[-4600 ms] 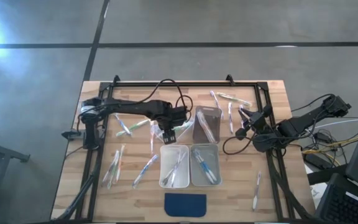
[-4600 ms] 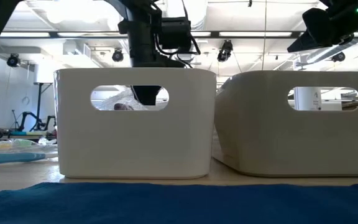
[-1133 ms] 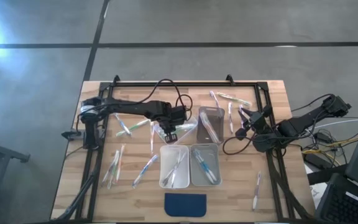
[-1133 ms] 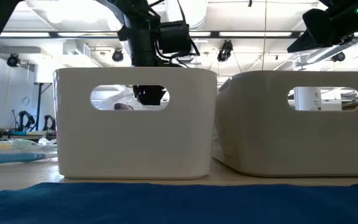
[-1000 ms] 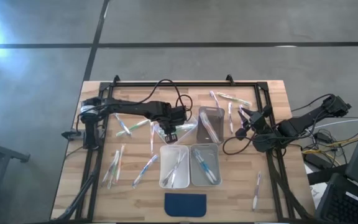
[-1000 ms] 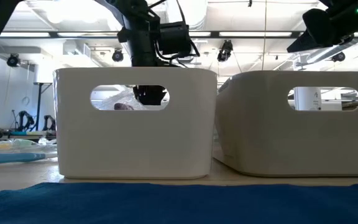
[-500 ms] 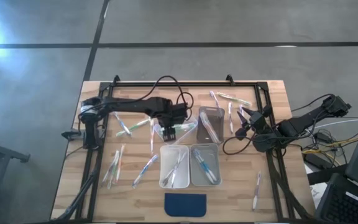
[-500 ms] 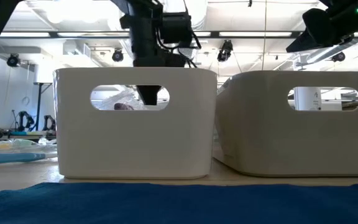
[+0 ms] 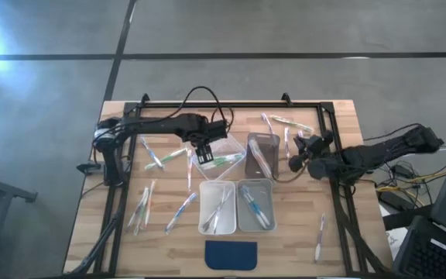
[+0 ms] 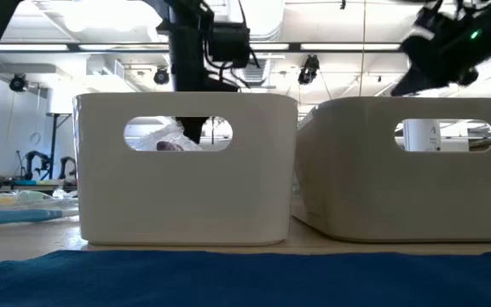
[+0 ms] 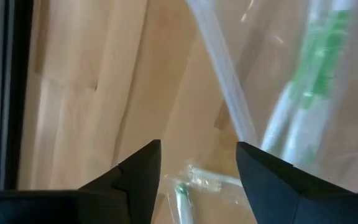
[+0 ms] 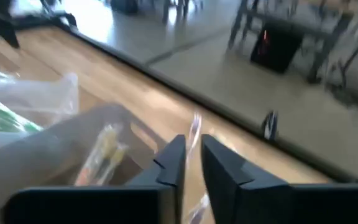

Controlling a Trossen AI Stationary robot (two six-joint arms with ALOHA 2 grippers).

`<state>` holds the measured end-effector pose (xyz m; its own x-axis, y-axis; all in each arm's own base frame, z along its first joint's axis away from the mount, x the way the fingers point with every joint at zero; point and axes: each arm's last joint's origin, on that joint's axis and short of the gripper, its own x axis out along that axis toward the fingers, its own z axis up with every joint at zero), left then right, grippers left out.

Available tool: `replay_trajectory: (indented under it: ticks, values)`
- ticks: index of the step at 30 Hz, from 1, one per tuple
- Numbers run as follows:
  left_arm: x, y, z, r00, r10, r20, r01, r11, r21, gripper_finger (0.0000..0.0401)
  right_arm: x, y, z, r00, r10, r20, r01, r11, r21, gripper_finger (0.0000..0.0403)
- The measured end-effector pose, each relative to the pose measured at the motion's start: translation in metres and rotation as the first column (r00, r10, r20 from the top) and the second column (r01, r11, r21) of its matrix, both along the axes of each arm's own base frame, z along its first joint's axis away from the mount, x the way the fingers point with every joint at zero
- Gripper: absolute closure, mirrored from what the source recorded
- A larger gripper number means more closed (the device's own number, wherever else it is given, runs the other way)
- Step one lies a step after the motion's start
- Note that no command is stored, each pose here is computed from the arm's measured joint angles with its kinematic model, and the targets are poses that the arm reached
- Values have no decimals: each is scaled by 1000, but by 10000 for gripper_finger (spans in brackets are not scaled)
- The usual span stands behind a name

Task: Pick & Place Toothbrushes
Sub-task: Adjust the bins

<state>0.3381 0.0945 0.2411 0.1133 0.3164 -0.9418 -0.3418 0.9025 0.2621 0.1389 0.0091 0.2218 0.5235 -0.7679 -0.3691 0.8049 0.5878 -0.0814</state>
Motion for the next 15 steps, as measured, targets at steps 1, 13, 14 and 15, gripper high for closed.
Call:
replay_trajectory:
  ticks: [1,13,14,15]
  values:
    - [-1,4,-2,1000,12,3,-12,1000,-10,190,2,-5,-3,1000,-18,-9,18,1000,22,384]
    - [-35,42,0,973,206,101,-206,978,-12,190,15,-64,-13,997,-47,-55,60,961,270,395]
    - [-39,45,0,967,231,111,-231,973,-15,190,17,-68,-15,997,-51,-63,67,957,282,395]
    - [-43,47,-1,960,257,113,-257,966,-18,190,17,-73,-17,995,-58,-81,80,953,291,395]
